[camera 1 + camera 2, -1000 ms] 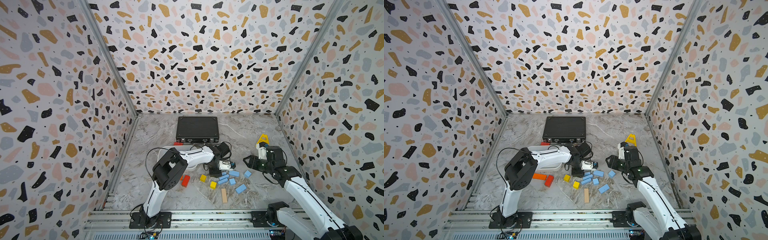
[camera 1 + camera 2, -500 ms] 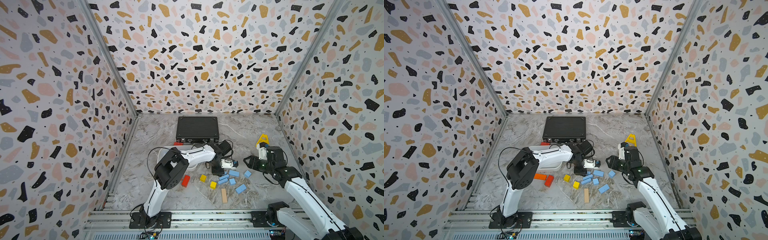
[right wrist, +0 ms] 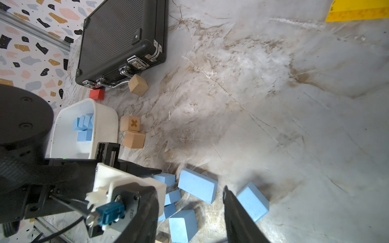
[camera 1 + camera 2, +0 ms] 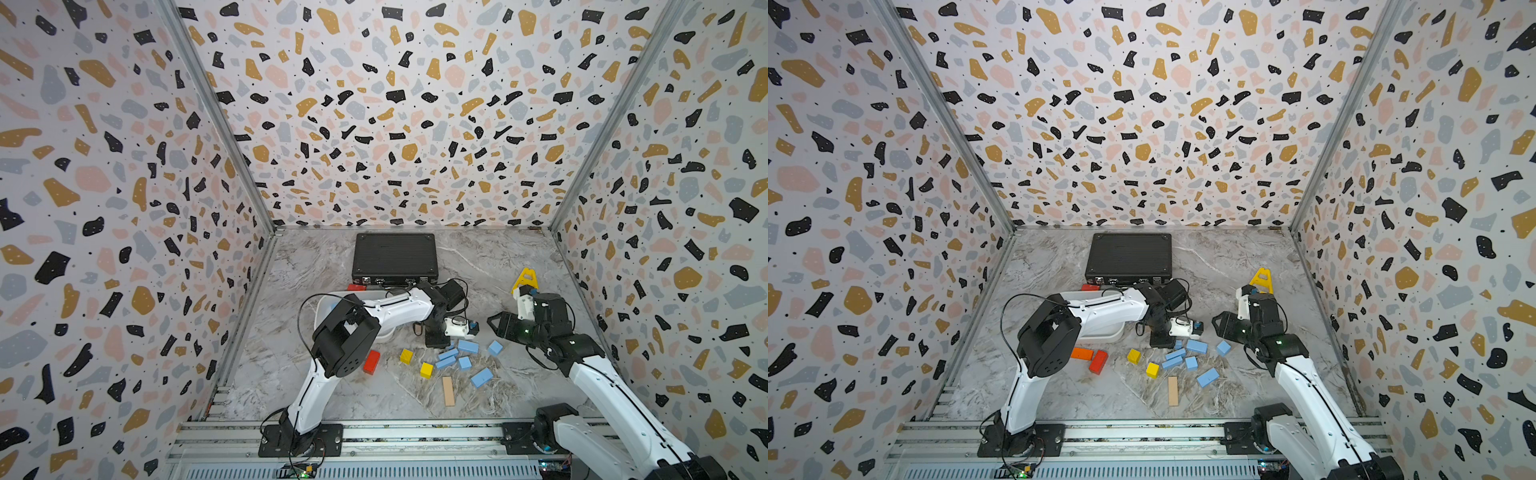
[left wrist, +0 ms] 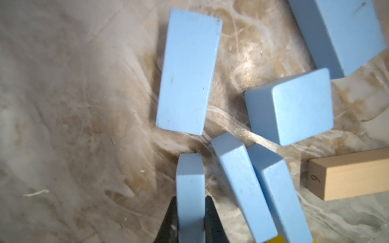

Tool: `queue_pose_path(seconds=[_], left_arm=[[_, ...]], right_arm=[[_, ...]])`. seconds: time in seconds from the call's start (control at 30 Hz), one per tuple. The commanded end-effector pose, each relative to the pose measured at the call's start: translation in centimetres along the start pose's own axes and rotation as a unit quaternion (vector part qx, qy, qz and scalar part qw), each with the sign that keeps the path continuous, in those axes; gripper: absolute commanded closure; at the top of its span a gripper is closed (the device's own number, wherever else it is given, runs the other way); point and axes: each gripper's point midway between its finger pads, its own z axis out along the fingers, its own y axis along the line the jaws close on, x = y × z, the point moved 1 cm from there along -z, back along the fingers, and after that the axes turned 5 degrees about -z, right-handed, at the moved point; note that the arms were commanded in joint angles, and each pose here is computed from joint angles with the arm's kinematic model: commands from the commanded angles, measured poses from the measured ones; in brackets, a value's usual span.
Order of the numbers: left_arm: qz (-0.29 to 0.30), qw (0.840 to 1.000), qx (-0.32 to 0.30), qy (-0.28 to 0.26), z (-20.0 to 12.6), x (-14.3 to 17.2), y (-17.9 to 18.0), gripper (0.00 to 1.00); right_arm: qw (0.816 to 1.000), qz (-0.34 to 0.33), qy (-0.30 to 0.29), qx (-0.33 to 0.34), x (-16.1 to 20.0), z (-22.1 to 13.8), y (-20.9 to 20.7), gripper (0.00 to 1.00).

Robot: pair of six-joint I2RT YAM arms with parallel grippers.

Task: Pick out the blue building blocks
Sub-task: Pick up the building block from the center of the board, then place the building block in the storage box.

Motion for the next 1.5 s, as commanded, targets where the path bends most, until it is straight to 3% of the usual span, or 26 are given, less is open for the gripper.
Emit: queue_pose_path(seconds=[0.0,0.2,0.4,0.6,0.77,0.87,1.1,1.47], left_arm=[[0.017,1.000,0.000,-0.014,-1.9,-1.0,-0.5,1.00],[0.019,1.000,-0.011,-0.015,-4.2,-1.3,-0.3,1.00],[0.005,1.000,-0.015,-0.012,-8.8,0.5,-0.2,1.00],[-0.041,0.998,-0.046,-0.012,-14.3,5.6,1.0,1.00],[-0.106,0.992,-0.073,0.002,-16.8,12.6,2.9,1.00],[-0.127,0.987,-0.092,0.017,-16.7,16.6,4.4,1.00],[-0.114,0.987,-0.093,0.063,-14.0,22.2,5.9,1.00],[-0.147,0.977,-0.142,0.053,-11.1,23.2,9.1,1.00]], right_arm=[[1.000,0.001,-0.006,0.005,-0.2,-0.4,-0.1,0.48],[1.000,-0.006,-0.004,0.008,-0.4,-0.7,0.1,0.48],[1.000,-0.007,0.004,-0.004,-0.5,-0.3,0.4,0.49],[0.999,-0.010,0.015,-0.030,-1.4,1.2,1.4,0.49],[0.998,-0.035,0.029,-0.046,-2.0,2.9,3.1,0.49],[0.997,-0.045,0.036,-0.050,-2.2,3.7,3.8,0.49],[0.997,-0.043,0.038,-0.054,-2.7,4.5,4.4,0.49],[0.997,-0.042,0.037,-0.048,-2.5,4.3,4.3,0.49]])
